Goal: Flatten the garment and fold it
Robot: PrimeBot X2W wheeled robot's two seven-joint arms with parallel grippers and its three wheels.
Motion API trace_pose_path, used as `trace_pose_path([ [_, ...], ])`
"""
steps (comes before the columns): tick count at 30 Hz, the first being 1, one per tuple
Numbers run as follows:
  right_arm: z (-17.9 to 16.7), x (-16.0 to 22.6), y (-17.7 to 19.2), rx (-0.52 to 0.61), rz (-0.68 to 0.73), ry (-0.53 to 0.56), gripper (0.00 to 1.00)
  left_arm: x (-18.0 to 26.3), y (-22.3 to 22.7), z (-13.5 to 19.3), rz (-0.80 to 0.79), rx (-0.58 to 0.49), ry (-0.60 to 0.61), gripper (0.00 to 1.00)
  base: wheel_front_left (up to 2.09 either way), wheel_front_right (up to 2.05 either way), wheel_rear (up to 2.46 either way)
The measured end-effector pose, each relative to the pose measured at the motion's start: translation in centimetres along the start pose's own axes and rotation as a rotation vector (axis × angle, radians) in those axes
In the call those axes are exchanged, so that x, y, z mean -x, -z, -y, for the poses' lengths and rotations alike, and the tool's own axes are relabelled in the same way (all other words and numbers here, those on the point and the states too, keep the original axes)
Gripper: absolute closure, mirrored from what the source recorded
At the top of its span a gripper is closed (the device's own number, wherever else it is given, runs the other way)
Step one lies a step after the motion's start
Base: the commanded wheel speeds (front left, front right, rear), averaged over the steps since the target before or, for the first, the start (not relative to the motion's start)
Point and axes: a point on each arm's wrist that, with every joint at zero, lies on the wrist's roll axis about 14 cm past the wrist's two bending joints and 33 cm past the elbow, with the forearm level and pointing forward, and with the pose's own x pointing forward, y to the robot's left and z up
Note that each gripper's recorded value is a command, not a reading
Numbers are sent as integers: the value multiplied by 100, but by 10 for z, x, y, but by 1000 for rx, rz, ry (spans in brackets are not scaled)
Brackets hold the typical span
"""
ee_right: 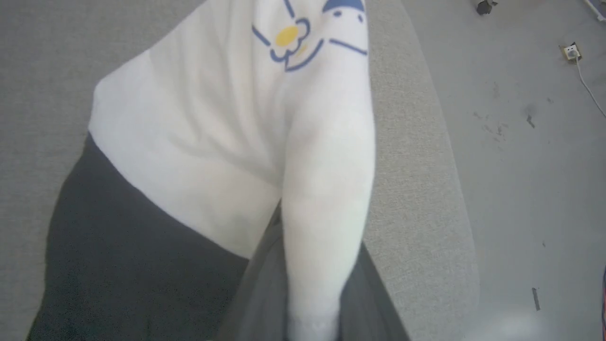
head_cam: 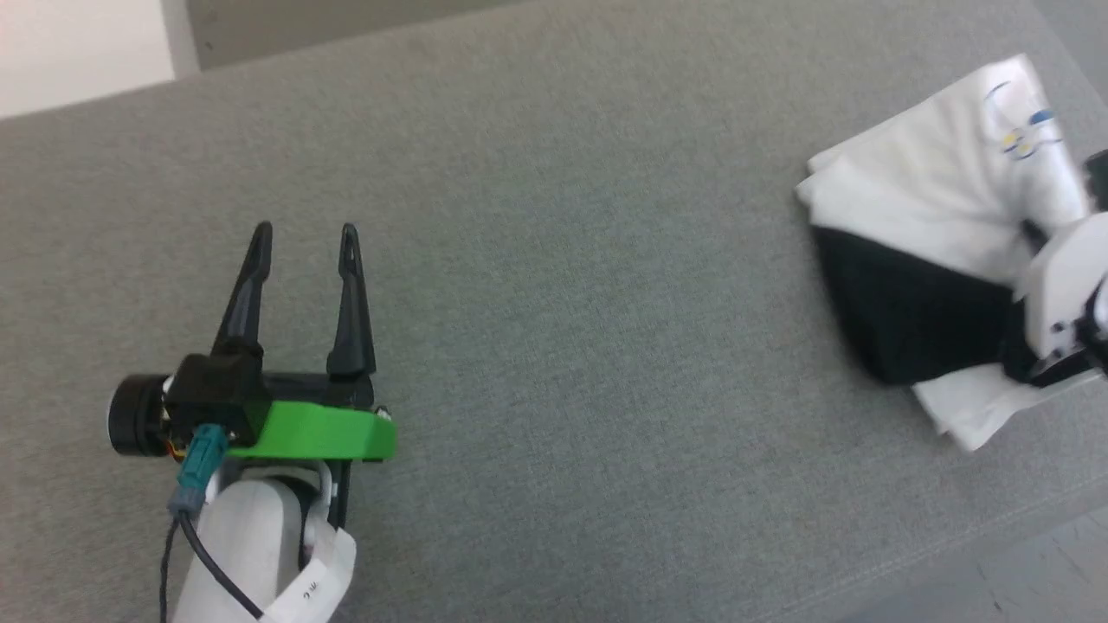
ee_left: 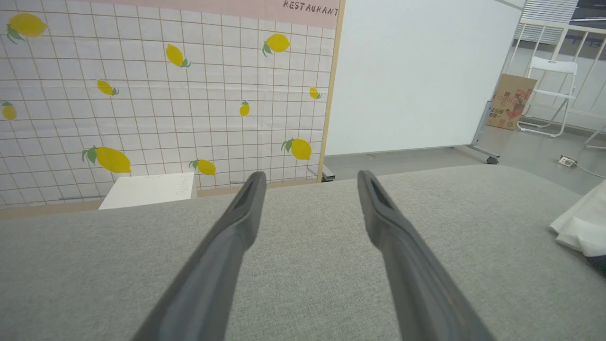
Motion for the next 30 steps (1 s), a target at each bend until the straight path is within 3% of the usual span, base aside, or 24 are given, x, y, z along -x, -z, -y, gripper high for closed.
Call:
trace_pose_path([
  [12,73,-32,6,72,-53,255,100,-25,50,-3,-70,20,44,0,0,0,0],
  [18,83,-42,15,34,-89,311,100,-23,62,-10,-99,17,35,0,0,0,0],
  [19,82,-43,18,27,-99,314,55,-22,62,-12,-100,14,30,0,0,0,0],
  [20,82,-44,21,23,-106,316,0,-21,60,-13,-98,11,26,0,0,0,0],
  [25,90,-37,4,67,-28,336,0,-16,48,-16,-80,10,1,0,0,0,0],
  [30,89,-23,-24,47,144,322,0,-2,34,-15,-74,26,-29,0,0,0,0],
])
